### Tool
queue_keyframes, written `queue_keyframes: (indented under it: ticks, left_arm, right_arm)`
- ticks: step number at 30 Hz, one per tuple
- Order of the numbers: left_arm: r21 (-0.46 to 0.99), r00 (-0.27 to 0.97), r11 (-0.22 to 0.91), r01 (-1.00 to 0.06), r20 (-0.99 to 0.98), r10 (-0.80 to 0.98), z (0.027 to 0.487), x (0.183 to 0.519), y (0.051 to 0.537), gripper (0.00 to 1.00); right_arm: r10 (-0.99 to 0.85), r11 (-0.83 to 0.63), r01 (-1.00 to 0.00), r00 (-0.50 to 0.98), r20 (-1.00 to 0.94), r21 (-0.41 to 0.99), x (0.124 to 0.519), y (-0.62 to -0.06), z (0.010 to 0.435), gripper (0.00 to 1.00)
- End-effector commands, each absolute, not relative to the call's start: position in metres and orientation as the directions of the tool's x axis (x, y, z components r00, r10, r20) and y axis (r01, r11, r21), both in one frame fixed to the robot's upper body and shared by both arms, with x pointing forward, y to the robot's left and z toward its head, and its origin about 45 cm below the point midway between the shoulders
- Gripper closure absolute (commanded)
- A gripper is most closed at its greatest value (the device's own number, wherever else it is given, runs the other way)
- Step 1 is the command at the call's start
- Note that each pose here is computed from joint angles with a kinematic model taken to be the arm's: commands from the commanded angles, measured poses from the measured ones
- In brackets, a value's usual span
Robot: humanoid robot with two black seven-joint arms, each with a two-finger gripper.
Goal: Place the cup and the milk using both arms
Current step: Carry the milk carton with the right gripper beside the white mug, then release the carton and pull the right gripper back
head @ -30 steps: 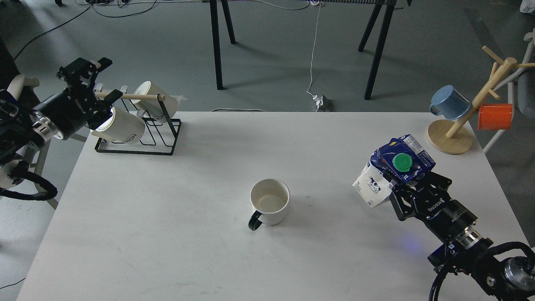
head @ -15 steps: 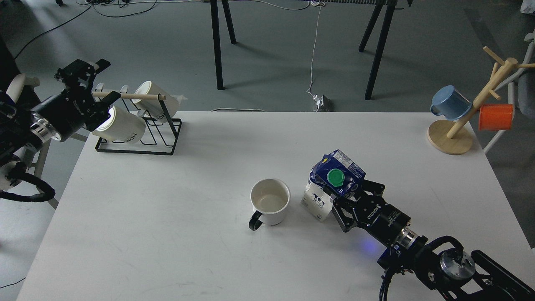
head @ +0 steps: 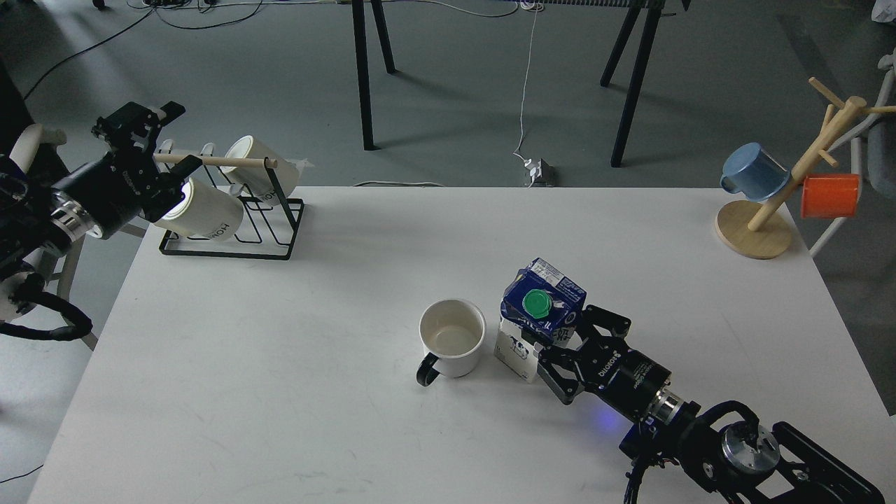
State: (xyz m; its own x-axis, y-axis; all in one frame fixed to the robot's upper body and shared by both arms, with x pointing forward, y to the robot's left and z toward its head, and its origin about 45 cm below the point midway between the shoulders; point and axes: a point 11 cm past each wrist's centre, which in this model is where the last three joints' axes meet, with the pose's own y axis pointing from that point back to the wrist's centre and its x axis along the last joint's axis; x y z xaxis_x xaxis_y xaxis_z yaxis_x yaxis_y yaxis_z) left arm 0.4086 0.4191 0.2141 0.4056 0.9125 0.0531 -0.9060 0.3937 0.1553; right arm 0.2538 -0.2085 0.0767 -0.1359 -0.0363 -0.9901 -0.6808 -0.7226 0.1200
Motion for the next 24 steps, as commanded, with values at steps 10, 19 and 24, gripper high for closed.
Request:
queue_keyframes:
  ticks: [10, 19, 24]
  left_arm:
    - [0.154, 0.408, 0.396, -0.905, 0.054, 0.912, 0.214, 0.409, 0.418, 0.09]
    - [0.201, 0.400, 0.385, -0.901, 0.035, 0.916, 0.193, 0.394, 0.423, 0.09]
    - [0.222, 0.394, 0.379, -0.898, 0.027, 0.919, 0.183, 0.386, 0.427, 0.09]
  right_arm:
    - [-0.098, -0.668, -0.723, -0.151, -0.984, 0.178, 0.197, -0.280, 0.097, 0.02]
    - [-0.288, -0.461, -0.865, -0.064, -0.955, 0.197, 0.211, -0.404, 0.159, 0.02]
    - [-0.392, -0.398, -0.913, 0.082, -0.916, 0.088, 0.275, -0.447, 0.219, 0.02]
